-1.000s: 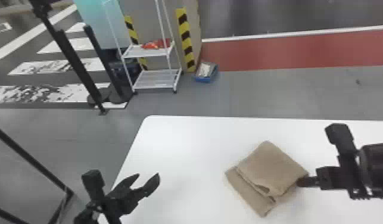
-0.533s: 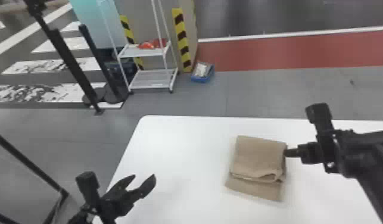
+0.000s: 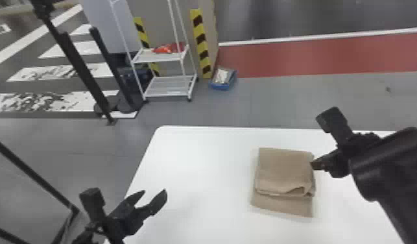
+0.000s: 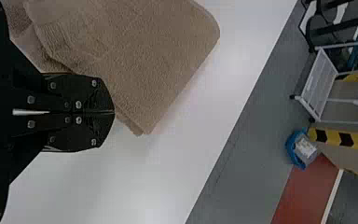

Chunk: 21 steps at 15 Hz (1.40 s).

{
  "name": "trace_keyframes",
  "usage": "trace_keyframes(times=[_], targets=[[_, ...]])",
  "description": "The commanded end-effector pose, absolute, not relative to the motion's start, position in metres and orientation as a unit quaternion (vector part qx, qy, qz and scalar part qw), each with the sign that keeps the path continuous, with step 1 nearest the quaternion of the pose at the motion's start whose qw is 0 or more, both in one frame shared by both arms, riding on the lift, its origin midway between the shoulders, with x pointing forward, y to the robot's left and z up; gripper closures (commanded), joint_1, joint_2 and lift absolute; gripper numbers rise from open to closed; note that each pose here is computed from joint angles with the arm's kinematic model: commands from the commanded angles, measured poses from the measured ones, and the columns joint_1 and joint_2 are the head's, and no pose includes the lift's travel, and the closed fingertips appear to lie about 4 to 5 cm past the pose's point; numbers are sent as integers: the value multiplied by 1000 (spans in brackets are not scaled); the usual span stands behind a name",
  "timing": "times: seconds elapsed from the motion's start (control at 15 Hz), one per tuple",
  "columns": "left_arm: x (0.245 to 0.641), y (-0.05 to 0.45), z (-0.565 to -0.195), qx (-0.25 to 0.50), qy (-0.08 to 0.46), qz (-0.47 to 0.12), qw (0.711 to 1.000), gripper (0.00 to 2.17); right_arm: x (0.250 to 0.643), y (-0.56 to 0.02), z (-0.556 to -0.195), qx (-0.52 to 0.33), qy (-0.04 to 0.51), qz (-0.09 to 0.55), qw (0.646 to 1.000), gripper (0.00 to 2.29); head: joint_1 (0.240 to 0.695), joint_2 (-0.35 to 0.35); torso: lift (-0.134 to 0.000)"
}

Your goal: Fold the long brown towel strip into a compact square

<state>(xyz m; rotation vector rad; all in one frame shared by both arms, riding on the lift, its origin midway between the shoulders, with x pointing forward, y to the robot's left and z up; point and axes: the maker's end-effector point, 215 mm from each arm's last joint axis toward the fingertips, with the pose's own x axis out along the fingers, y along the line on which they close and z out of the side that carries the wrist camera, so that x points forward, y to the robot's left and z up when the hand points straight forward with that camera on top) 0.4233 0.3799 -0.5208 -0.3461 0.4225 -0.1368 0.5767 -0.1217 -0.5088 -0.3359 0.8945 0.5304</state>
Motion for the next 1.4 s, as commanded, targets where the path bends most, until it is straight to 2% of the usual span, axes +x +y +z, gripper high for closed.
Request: trace_keyframes(times=[0.0,0.2,0.67,0.8,1.07,1.33], targets=[[425,380,-520,-171,207,-68,961,80,568,-108,-485,-214,407,275,845,981,695,275,0],[424,383,-522,-171,209,-64,961,80,544,-89,-489,-269,419,316,808,599,695,302,0],[428,384,-523,-173,209,-63,960,80,516,-56,-494,-349,422,375,748,596,695,350,0],[428,385,-523,-172,209,-62,961,80,518,-52,-490,-391,416,375,730,596,695,350,0],[429,384,-524,-174,209,-62,960,80,510,-55,-513,-446,435,373,688,599,695,350,0],[429,384,-525,-175,210,-62,960,80,500,-55,-525,-447,446,378,677,599,695,350,0]])
